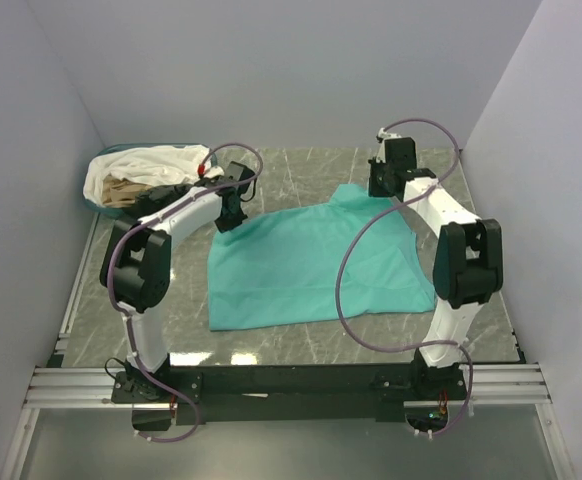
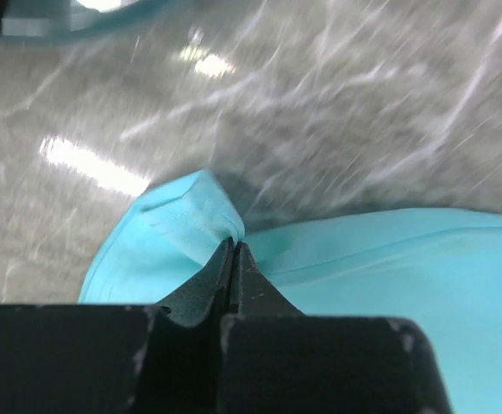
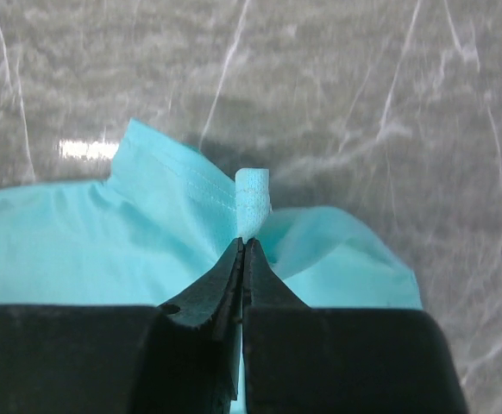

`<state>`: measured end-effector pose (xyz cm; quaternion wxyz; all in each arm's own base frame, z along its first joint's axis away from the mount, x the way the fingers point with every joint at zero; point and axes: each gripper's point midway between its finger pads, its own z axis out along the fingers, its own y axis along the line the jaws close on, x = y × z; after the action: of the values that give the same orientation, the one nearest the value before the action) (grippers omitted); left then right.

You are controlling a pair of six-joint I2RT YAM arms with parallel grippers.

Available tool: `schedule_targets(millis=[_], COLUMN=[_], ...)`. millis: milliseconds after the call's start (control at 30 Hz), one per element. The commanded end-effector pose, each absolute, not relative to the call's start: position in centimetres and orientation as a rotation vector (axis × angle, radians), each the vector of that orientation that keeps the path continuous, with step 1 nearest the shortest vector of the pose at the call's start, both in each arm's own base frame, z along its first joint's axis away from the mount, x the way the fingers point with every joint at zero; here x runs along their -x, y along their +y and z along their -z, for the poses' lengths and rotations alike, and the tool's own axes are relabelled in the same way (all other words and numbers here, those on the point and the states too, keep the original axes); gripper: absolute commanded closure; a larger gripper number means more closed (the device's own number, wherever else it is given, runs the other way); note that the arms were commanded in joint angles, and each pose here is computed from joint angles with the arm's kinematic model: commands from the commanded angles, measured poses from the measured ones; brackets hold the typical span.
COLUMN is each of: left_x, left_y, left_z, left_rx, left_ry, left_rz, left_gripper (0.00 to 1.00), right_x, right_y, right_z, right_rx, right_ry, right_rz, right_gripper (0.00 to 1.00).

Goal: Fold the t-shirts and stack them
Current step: Fold the tshirt

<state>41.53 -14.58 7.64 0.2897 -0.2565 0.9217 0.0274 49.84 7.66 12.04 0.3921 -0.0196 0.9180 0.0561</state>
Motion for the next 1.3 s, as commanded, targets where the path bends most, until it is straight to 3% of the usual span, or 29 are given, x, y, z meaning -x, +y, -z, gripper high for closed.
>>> schedule_targets(millis=[0, 700, 1267], left_x=[-40.6, -33.4, -30.2], left_y=[-14.8, -14.5, -14.1], left_z=[-10.2, -9.5, -8.4], left_rx=[0.696, 0.663, 0.646], left_ry=[2.388, 2.390, 2.410], left_rz=[-0.026, 0.014, 0.036], left_gripper=[0.99, 0.99, 0.99], right_x=[-48.7, -34.4, -28.3], right_y=[8.2, 4.9, 2.1], right_z=[-15.0, -14.1, -12.9], right_rx=[0.028, -0.192, -0.400], right_ry=[2.232, 2.250, 2.288], right_rz=[-0.181, -0.072, 0.027], right_gripper=[1.00, 1.00, 1.00])
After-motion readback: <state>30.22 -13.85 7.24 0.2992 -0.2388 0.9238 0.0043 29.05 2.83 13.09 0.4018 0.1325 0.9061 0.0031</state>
